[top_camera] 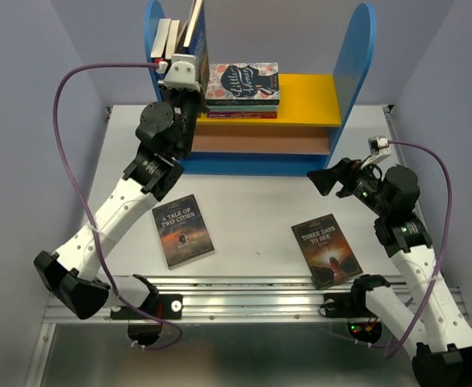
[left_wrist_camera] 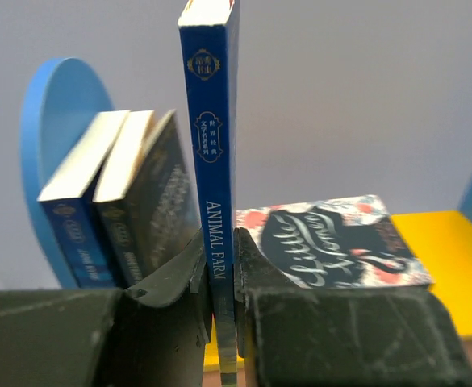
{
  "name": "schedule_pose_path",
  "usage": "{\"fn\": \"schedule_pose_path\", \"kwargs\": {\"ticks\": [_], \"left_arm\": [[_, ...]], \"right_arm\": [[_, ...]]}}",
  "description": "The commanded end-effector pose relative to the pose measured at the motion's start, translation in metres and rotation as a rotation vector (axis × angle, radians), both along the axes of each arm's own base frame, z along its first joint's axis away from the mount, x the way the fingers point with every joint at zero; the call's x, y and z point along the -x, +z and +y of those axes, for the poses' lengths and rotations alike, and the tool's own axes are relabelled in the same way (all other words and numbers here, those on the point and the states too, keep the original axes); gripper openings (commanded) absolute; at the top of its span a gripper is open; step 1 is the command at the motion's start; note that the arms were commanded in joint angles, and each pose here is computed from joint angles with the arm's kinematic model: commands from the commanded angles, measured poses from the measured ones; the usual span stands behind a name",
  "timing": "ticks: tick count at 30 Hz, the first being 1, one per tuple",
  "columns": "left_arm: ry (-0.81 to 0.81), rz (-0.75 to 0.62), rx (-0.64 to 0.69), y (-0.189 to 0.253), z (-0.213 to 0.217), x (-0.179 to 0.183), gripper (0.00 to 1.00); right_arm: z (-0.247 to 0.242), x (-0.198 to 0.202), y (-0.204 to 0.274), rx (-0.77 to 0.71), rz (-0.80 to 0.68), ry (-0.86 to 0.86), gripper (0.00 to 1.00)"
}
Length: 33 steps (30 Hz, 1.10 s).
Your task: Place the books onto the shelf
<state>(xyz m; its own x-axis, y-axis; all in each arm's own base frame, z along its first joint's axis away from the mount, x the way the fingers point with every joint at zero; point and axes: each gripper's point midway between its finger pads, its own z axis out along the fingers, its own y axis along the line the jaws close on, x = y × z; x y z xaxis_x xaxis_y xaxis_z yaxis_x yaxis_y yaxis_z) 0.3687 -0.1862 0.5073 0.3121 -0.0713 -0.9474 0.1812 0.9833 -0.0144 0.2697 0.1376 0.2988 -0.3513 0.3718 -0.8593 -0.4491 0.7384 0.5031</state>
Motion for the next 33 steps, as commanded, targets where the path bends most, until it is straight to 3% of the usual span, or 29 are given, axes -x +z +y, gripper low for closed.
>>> {"fn": "schedule_pose_path", "kwargs": {"ticks": [1, 10, 18, 33], "left_arm": [[0.083, -0.148, 0.081, 0.058, 0.034, -0.002, 0.00], [0.171, -0.125, 0.063, 0.048, 0.043, -0.030, 0.00], [0.319, -0.094, 0.032, 0.031, 0.076, -0.044, 0.00], [0.301, -0.057, 0.062, 0.005, 0.070, -0.058, 0.00]], "right_arm": [[-0.002, 0.001, 0.030, 0.018, -0.097, -0.006, 1.00], [-0.003, 0.001, 0.029, 0.033, -0.102, -0.008, 1.00], [-0.006, 0.001, 0.028, 0.045, -0.107, -0.022, 1.00], [-0.007, 0.003, 0.029, 0.053, -0.114, -0.026, 1.00]]}}
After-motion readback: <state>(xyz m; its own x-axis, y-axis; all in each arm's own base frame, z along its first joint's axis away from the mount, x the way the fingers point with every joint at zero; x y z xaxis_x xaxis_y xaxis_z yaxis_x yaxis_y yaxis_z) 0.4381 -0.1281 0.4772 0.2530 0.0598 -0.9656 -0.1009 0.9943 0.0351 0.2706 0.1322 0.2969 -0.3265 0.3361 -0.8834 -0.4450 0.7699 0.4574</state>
